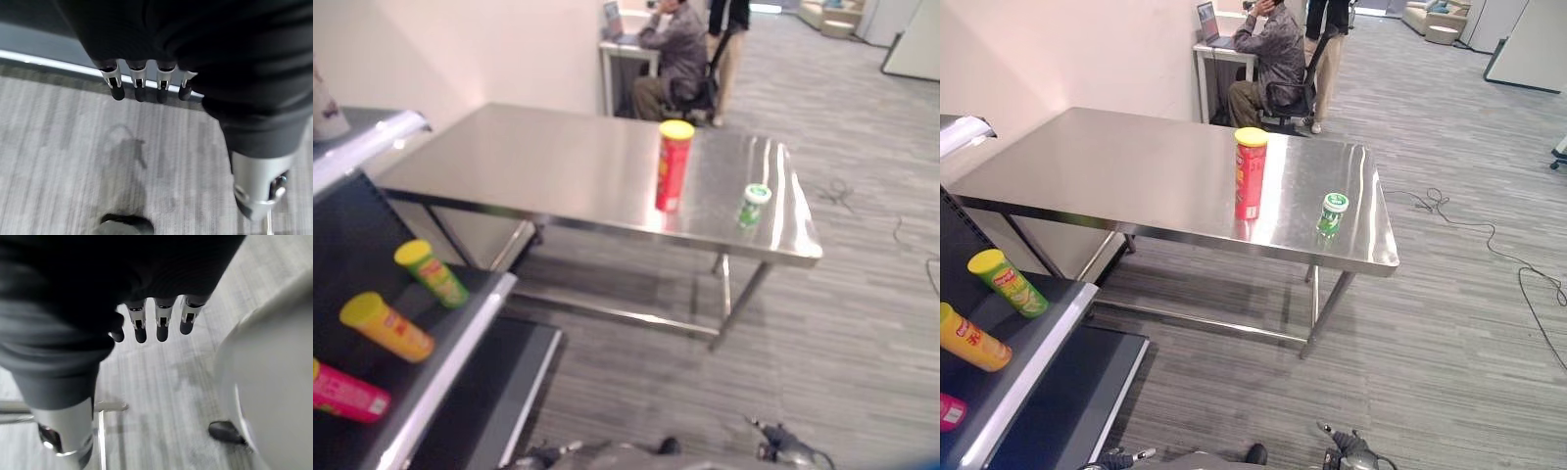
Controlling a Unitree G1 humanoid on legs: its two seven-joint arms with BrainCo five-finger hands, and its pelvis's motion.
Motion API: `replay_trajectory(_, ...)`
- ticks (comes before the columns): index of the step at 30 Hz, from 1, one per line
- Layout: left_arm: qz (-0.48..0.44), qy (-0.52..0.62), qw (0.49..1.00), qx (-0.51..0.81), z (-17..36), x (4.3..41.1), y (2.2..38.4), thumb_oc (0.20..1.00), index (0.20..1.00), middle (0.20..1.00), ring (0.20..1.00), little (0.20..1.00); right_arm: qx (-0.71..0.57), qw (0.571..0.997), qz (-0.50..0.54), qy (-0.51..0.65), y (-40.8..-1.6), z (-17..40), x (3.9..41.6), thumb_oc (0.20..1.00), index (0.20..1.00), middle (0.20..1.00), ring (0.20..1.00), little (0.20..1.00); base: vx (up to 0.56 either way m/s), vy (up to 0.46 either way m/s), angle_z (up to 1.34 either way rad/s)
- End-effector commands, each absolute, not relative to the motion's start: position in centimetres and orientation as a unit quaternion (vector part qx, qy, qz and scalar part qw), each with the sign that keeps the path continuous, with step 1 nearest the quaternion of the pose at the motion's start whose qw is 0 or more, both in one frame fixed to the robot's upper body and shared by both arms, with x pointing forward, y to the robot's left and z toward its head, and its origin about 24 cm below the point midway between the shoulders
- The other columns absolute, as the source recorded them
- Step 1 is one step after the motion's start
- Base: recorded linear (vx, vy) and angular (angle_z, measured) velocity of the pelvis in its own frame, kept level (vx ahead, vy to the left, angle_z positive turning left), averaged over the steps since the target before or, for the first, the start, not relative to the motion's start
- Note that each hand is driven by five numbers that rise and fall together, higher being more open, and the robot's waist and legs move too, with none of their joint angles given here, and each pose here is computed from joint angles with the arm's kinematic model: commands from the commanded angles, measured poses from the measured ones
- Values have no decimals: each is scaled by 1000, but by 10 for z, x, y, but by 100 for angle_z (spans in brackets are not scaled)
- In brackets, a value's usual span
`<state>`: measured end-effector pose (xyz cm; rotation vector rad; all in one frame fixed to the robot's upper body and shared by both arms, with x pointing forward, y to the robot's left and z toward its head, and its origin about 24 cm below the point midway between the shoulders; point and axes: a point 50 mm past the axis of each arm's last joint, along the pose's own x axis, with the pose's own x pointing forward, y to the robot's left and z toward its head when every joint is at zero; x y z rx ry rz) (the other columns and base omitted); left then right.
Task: Put the goods on the table back onto the shelves and tidy them up.
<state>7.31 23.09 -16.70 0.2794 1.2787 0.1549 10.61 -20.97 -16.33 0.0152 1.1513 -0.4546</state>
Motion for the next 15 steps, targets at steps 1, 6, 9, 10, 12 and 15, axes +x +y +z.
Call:
replay_trajectory(1,67,599,784,149,-167,67,234,1000,1000,1000,1000,1000,25,800,-233,552,-204,-166,99,1000,1000,1000,1000,1000,137,-118,40)
replay_trajectory(6,57,602,783,144,-169,66,225,1000,1000,1000,1000,1000,36,783,-257,565,-207,-167,92,1000,1000,1000,1000,1000,114,-95,-3)
replay_trajectory(9,67,623,771,116,-172,52,220,1000,1000,1000,1000,1000,41,760,-268,591,-210,-171,73,1000,1000,1000,1000,1000,182,-168,36)
replay_trajectory(10,71,629,766,111,-173,47,220,1000,1000,1000,1000,1000,40,757,-267,595,-211,-171,70,1000,1000,1000,1000,1000,82,-50,4)
replay_trajectory(12,74,636,760,108,-173,41,220,1000,1000,1000,1000,1000,37,758,-264,595,-212,-171,69,1000,1000,1000,1000,1000,100,-84,25)
replay_trajectory(15,84,643,754,105,-173,33,224,1000,1000,1000,1000,1000,14,774,-251,581,-218,-169,74,1000,1000,1000,1000,1000,128,-151,25)
